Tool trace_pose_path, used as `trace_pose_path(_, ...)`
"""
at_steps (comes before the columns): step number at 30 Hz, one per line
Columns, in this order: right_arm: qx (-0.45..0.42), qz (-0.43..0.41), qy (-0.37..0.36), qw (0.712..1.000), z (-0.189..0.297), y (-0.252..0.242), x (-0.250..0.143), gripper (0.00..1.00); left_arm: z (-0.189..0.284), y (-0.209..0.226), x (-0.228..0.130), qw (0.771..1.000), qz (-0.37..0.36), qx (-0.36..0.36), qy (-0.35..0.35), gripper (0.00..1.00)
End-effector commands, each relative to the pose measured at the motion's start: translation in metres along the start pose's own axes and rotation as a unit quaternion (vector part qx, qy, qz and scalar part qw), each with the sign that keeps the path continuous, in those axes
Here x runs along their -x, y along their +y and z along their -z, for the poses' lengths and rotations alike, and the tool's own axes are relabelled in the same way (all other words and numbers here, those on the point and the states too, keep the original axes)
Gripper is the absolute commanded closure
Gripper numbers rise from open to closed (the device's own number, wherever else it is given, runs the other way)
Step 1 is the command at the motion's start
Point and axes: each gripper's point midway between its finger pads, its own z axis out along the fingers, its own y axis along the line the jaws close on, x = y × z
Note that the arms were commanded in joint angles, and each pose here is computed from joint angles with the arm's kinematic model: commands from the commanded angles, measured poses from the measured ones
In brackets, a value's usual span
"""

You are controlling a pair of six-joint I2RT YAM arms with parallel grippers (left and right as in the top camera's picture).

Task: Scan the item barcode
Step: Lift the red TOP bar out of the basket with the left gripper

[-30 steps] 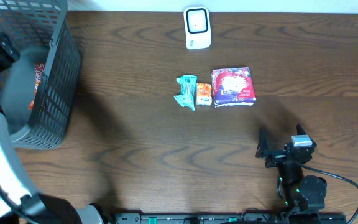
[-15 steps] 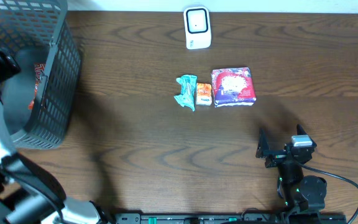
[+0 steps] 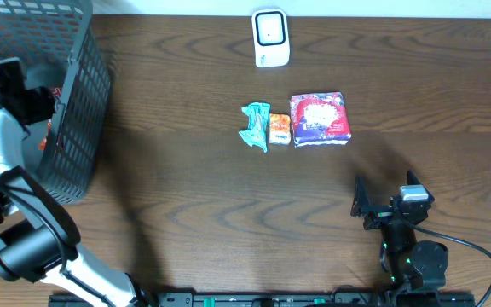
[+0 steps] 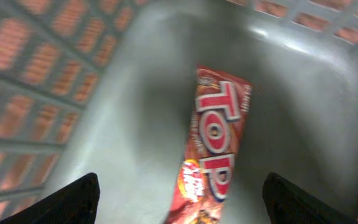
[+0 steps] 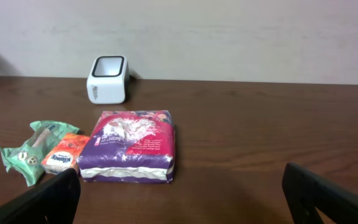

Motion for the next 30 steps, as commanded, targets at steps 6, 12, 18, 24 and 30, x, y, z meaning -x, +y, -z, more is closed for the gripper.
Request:
trace_pose_path(6, -0.005, -0.005, 0.000, 1.000, 0.000, -0.002, -0.001, 0.01, -0.036, -0.002, -0.038, 0.998, -0.005, -0.012, 0.062, 0.16)
trace_pose_path(12, -0.005, -0.005, 0.000, 1.000, 0.000, -0.002, -0.001, 0.01, -0.051, -0.005, -0.055, 0.996, -0.001, -0.020, 0.088, 0.16)
trace_pose_path(18, -0.005, -0.005, 0.000, 1.000, 0.000, -0.002, -0.001, 0.01, -0.059, -0.007, -0.070, 0.993, 0.002, -0.026, 0.112, 0.22)
trace_pose_path(24, -0.005, -0.005, 0.000, 1.000, 0.000, -0.002, -0.001, 0.01, -0.058, -0.007, -0.079, 0.991, 0.003, -0.024, 0.129, 0.87)
trace_pose_path(30, -0.005, -0.005, 0.000, 1.000, 0.000, -0.002, -0.001, 0.01, -0.048, 0.020, -0.093, 0.983, -0.008, 0.059, 0.171, 0.93)
